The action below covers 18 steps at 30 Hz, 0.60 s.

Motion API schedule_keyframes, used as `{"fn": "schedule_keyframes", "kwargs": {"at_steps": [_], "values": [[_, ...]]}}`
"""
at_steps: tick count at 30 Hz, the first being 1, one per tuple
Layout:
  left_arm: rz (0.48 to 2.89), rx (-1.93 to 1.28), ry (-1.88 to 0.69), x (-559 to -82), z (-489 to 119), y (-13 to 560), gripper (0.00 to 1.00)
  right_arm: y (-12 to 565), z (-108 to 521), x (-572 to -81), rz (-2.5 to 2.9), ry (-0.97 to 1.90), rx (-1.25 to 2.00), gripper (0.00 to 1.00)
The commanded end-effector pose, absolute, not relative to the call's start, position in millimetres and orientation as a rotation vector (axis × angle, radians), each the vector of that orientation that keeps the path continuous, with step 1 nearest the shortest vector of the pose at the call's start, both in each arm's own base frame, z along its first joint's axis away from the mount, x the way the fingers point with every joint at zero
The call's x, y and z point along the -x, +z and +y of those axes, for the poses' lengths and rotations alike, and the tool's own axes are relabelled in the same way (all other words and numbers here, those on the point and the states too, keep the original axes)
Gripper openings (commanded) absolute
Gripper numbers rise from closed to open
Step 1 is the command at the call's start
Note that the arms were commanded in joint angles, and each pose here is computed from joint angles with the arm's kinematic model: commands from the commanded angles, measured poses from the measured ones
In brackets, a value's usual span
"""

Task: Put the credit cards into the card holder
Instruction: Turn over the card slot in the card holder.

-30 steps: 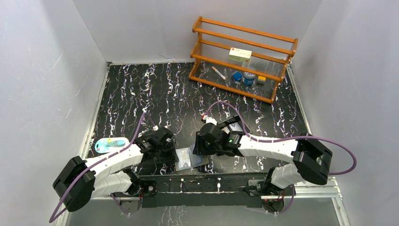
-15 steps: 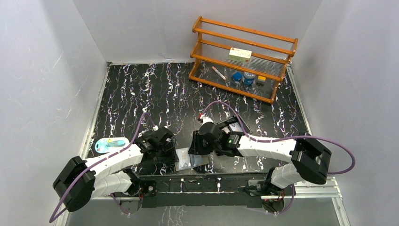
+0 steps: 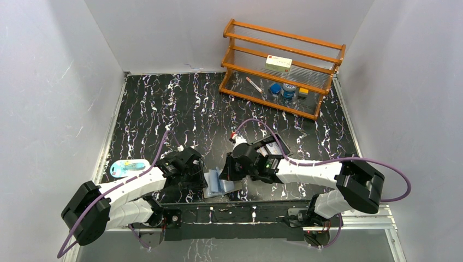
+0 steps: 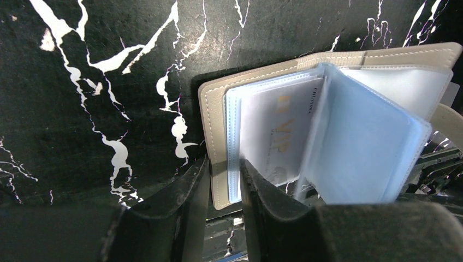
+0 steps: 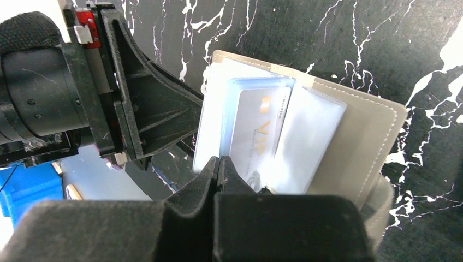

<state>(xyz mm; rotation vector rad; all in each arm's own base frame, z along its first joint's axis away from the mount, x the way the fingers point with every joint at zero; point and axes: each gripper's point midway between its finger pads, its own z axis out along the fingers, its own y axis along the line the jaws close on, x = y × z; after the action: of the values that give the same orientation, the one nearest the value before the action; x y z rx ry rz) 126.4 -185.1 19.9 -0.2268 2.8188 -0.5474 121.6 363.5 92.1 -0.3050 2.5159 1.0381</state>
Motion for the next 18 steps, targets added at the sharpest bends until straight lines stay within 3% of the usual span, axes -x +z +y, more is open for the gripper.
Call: {"fn": "schedule_keyframes", "kwargs": {"at_steps": [1, 6, 18], "values": [[2.842, 0.229, -0.538, -120, -182, 16, 0.26, 90, 368, -122, 2.490, 1.069, 0.293, 0.02], [2.835, 0.229, -0.546, -121, -183, 20, 0.26, 77, 359, -123, 2.536, 0.985, 0.273, 0.01], [2.739, 0.236, -0.585, -137, -187, 60, 0.37, 76, 324, -134, 2.553, 0.762, 0.211, 0.13]]}}
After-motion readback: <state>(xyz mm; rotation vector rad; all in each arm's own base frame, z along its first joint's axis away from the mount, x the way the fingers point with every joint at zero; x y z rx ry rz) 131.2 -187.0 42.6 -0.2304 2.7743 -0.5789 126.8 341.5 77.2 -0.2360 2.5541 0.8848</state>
